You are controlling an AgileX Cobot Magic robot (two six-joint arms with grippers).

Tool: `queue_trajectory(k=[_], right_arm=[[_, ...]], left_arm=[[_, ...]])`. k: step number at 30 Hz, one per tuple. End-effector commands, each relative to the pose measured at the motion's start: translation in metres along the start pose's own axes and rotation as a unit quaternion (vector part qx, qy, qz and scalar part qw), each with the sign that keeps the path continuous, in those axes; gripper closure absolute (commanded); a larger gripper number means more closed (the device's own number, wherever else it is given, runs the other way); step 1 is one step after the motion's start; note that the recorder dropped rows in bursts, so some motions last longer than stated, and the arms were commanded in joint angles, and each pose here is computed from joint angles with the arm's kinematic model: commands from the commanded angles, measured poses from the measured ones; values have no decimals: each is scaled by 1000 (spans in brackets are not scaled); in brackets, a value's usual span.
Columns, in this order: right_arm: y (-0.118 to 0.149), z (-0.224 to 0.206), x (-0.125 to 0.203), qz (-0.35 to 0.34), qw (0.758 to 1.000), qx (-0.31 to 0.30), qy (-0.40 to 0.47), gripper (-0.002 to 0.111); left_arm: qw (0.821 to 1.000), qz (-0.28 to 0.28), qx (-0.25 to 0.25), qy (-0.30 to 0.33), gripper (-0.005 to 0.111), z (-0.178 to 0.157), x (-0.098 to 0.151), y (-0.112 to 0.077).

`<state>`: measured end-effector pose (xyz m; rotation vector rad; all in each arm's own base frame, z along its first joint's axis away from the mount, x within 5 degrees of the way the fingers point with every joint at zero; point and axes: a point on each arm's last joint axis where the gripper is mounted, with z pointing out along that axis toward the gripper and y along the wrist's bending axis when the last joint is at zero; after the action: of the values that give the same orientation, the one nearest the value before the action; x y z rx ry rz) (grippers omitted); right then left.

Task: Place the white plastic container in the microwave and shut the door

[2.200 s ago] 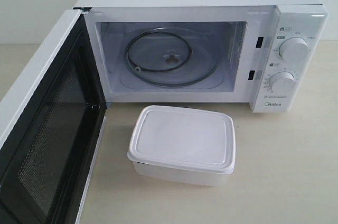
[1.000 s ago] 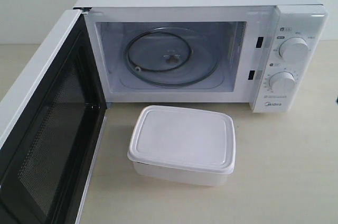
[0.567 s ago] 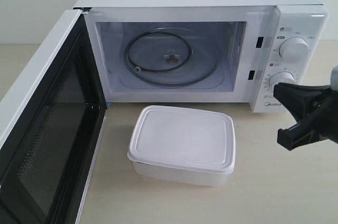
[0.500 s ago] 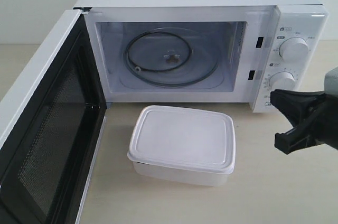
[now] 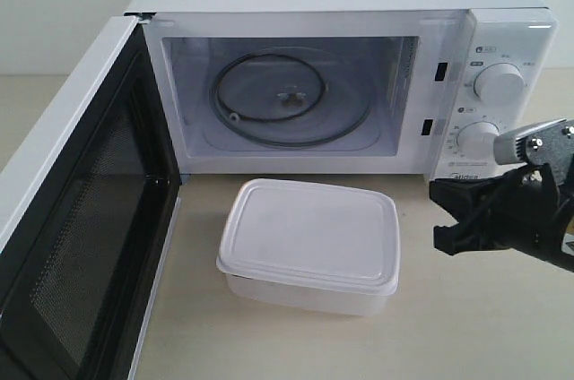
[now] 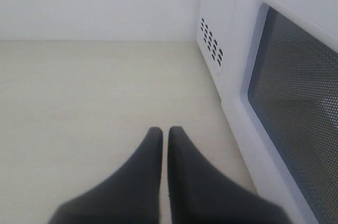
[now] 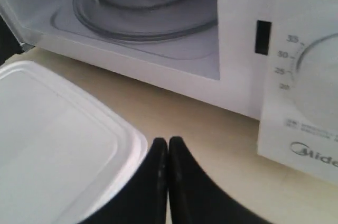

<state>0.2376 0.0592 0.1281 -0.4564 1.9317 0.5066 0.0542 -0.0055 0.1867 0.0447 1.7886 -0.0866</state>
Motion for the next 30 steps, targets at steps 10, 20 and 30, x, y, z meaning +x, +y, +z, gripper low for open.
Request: queue_trajectory(k=[10,20,30], right_arm=[[2,51,-9,-38,998,4,43,109],[12,66,-1,-45,996,-30,67,109],[40,68,13,-96,983,-91,131,109]], left_arm=[[1000,0,-1,0,102,0,1,0],[1000,0,-1,0,102,0,1,0],[1000,0,-1,0,102,0,1,0]])
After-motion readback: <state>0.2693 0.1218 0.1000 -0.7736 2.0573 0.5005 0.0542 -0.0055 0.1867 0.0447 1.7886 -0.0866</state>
